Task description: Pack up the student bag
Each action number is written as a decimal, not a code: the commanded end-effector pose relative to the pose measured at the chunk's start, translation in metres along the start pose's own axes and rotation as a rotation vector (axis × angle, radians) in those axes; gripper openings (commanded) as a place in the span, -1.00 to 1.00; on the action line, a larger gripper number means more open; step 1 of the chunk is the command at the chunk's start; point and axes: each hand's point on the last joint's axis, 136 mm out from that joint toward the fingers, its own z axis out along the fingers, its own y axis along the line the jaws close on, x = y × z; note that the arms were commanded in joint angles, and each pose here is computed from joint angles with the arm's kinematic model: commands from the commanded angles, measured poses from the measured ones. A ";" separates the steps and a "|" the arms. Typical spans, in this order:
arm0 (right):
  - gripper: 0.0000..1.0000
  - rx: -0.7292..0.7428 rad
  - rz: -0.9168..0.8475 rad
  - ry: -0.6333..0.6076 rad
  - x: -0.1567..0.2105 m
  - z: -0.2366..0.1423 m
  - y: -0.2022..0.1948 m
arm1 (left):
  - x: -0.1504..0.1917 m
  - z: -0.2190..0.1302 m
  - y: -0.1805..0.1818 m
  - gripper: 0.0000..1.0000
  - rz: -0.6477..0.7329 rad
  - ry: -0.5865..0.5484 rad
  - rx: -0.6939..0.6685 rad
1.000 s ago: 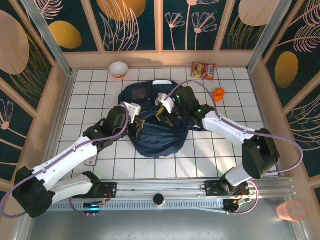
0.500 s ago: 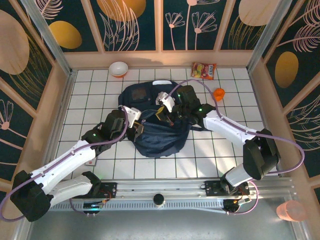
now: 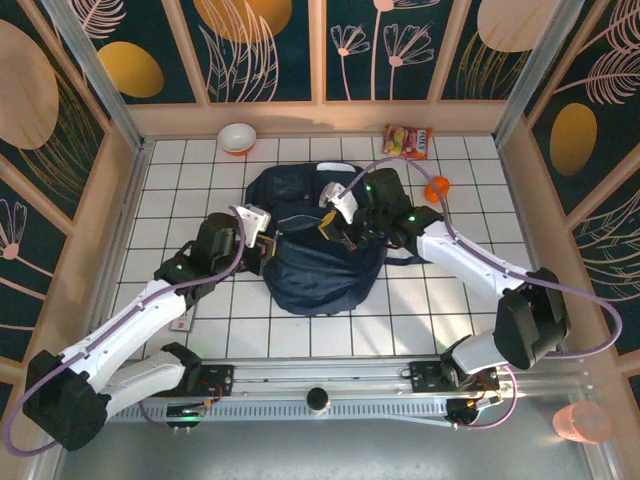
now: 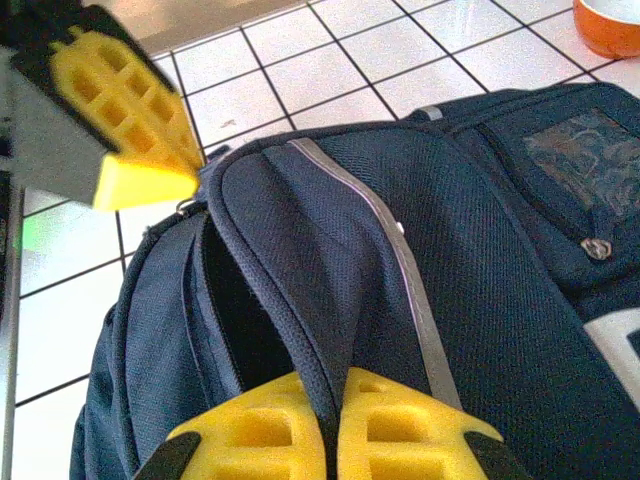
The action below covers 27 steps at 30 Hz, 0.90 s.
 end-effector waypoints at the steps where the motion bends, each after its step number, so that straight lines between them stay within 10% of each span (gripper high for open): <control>1: -1.00 -0.043 -0.102 -0.118 -0.041 -0.033 0.015 | -0.003 -0.004 0.013 -1.00 0.007 -0.014 -0.042; 18: -1.00 -0.167 -0.150 -0.214 -0.061 -0.053 0.035 | -0.018 0.031 0.044 -0.98 -0.016 -0.035 -0.166; 27: -1.00 0.030 0.007 -0.176 -0.056 -0.035 -0.013 | -0.039 0.005 0.035 -0.12 -0.208 -0.136 -0.136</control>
